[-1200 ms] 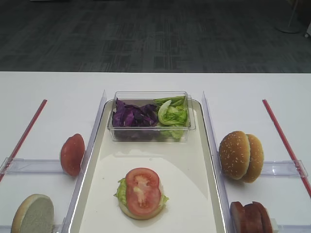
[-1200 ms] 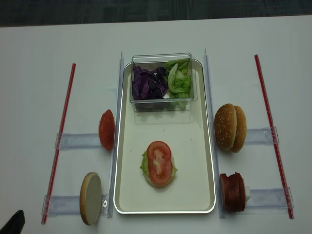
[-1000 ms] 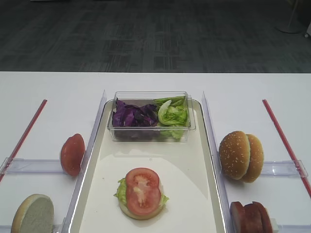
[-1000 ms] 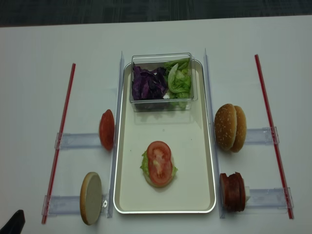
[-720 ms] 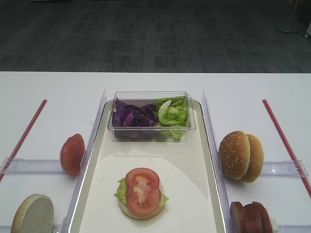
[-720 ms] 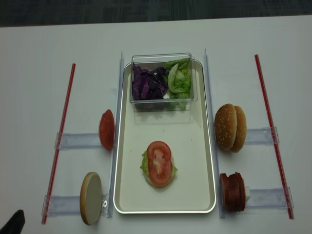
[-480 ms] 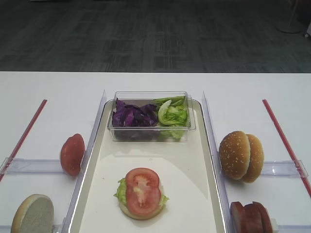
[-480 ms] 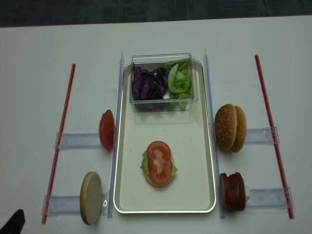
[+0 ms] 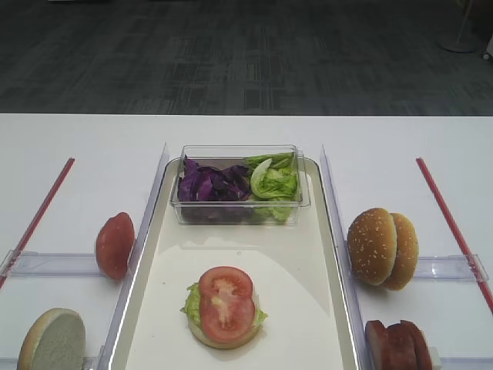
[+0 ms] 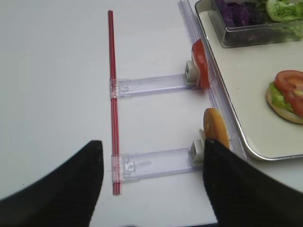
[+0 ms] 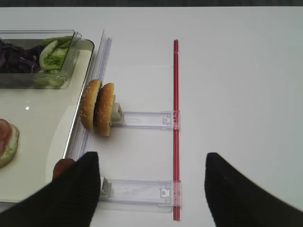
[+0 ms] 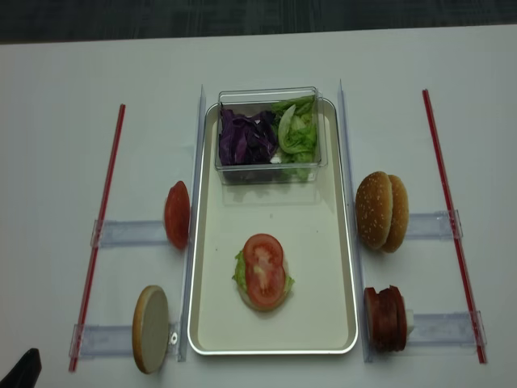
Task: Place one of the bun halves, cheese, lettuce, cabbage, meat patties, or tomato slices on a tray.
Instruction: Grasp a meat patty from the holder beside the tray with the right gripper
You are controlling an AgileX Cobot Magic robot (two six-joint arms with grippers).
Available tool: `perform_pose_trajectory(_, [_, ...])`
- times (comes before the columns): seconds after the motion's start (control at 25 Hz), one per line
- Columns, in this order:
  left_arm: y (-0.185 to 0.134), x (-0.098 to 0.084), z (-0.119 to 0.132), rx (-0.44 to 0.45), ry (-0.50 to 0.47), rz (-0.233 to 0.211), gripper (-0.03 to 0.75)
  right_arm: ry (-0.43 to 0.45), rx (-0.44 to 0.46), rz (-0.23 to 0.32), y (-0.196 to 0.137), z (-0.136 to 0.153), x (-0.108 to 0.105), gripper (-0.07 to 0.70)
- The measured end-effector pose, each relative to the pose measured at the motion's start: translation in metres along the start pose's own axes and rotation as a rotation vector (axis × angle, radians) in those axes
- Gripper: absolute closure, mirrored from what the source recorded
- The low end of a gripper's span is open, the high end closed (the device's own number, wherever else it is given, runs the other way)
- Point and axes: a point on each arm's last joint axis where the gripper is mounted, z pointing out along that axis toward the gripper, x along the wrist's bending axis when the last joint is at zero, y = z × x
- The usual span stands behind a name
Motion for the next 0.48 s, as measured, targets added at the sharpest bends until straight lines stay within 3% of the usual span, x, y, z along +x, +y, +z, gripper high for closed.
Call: perform_pose_trajectory(0.48, [0.000,0.000,0.000,0.000,0.000,0.000,0.283,0.098,0.135,0.034,0.037,-0.002,0.007,0.131])
